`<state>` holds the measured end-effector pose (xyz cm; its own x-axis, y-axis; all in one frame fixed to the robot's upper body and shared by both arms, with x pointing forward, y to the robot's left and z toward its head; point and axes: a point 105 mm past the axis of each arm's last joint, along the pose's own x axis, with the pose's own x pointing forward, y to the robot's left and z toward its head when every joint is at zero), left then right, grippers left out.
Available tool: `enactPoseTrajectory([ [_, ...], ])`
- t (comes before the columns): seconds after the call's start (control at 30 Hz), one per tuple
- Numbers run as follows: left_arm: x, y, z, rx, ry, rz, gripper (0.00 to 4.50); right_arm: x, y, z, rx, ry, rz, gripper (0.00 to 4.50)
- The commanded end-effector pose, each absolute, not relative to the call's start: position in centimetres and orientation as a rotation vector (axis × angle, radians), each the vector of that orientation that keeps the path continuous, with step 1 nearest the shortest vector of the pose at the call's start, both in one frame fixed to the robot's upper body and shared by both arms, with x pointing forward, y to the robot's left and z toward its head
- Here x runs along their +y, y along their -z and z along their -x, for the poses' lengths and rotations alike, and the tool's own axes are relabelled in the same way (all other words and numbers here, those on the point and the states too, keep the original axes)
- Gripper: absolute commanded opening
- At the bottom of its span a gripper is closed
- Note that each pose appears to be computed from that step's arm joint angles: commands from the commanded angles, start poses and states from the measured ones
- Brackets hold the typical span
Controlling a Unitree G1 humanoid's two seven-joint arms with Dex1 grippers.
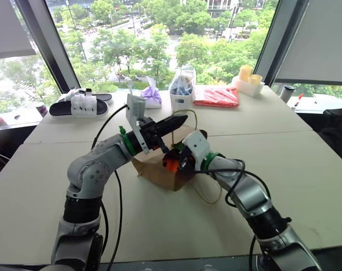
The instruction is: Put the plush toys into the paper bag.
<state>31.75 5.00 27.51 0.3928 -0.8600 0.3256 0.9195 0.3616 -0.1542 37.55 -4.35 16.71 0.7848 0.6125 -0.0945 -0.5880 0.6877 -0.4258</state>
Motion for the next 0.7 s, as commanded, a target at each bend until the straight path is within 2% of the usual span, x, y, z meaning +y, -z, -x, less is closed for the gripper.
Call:
enactPoseTrajectory([
  [0.03,5.2,-28.8,-30.8,-0.257,1.166,0.327,0.00,-3.2,-18.0,-39.2,-0.161,-0.609,0.452,0.10],
  [0.2,5.4,-28.7,-30.7,-0.256,1.151,0.324,0.00,-2.0,-16.8,-39.6,-0.174,-0.623,0.411,0.10],
  [0.43,5.7,-28.5,-31.0,-0.248,1.134,0.326,0.00,-3.2,-17.1,-39.2,-0.168,-0.629,0.358,0.10],
  [0.5,5.7,-28.4,-31.1,-0.245,1.134,0.325,0.00,-3.2,-16.8,-38.6,-0.161,-0.661,0.344,0.92],
  [0.53,5.6,-28.4,-31.1,-0.245,1.134,0.325,0.00,-3.2,-16.8,-38.5,-0.164,-0.662,0.350,1.17],
  [0.7,5.5,-28.3,-31.1,-0.241,1.139,0.324,0.00,-3.6,-17.0,-38.4,-0.166,-0.634,0.328,3.72],
])
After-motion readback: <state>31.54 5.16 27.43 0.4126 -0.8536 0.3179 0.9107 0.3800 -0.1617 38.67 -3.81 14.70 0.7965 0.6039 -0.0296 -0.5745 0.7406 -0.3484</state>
